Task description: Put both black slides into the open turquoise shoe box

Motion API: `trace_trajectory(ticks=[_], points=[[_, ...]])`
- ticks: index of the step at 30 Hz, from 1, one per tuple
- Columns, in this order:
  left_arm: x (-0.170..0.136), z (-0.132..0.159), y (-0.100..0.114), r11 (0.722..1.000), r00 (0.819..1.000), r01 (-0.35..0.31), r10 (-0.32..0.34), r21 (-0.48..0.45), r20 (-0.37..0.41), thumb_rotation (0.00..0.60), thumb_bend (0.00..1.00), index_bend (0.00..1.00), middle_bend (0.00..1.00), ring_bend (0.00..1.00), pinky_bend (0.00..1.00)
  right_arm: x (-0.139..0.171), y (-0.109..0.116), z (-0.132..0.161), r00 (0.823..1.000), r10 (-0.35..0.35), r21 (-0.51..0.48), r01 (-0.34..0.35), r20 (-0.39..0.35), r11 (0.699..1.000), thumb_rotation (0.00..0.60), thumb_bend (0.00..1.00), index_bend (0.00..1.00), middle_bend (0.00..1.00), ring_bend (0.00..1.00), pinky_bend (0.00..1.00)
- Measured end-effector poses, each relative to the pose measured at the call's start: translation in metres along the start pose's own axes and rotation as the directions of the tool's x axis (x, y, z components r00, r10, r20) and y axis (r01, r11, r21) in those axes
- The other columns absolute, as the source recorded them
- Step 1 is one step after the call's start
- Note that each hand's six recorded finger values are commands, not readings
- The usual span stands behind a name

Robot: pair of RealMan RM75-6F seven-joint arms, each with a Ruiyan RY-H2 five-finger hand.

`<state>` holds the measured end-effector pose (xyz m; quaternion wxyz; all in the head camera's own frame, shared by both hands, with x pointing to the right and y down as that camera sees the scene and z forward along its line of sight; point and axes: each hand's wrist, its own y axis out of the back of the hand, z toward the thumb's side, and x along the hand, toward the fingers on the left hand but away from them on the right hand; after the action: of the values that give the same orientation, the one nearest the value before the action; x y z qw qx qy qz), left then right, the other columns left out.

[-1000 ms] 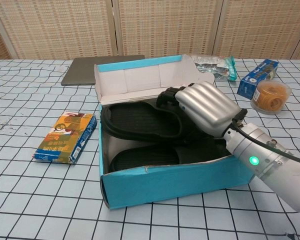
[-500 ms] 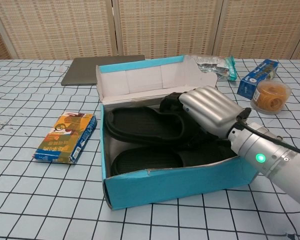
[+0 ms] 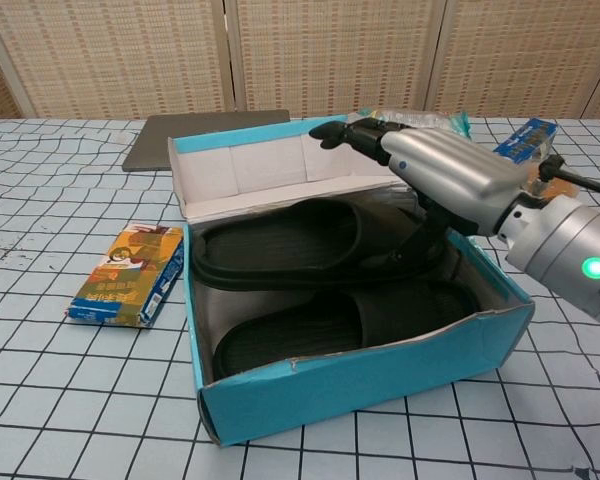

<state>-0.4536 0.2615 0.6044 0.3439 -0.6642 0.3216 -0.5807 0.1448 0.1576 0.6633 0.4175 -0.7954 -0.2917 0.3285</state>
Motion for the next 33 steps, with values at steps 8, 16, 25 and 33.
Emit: trace_trajectory(ticks=[8, 16, 25, 33], points=[[0.001, 0.000, -0.003, 1.000, 1.000, 0.011, -0.011, 0.000, -0.003, 0.600, 0.47, 0.31, 0.28, 0.27, 0.41, 0.001, 0.009, 0.005, 1.000, 0.012, -0.098, -0.012, 0.001, 0.995, 0.600, 0.04, 0.12, 0.10, 0.01, 0.07], [0.001, -0.001, -0.002, 1.000, 1.000, 0.009, -0.009, -0.008, -0.008, 0.600, 0.47, 0.31, 0.28, 0.27, 0.41, -0.011, 0.008, 0.039, 0.998, 0.003, -0.258, -0.020, -0.066, 0.966, 0.600, 0.42, 0.50, 0.42, 0.29, 0.34], [0.000, 0.000, -0.001, 1.000, 1.000, 0.005, -0.005, -0.004, -0.001, 0.600, 0.47, 0.31, 0.28, 0.27, 0.41, -0.023, -0.010, 0.059, 0.994, 0.041, -0.244, -0.066, -0.106, 0.968, 0.600, 0.60, 0.55, 0.46, 0.33, 0.38], [0.000, -0.001, 0.002, 1.000, 1.000, -0.001, 0.001, -0.009, -0.003, 0.600, 0.47, 0.31, 0.28, 0.27, 0.41, -0.044, -0.049, 0.064, 0.987, 0.129, -0.229, -0.148, -0.096, 0.962, 0.600, 0.60, 0.56, 0.46, 0.34, 0.37]])
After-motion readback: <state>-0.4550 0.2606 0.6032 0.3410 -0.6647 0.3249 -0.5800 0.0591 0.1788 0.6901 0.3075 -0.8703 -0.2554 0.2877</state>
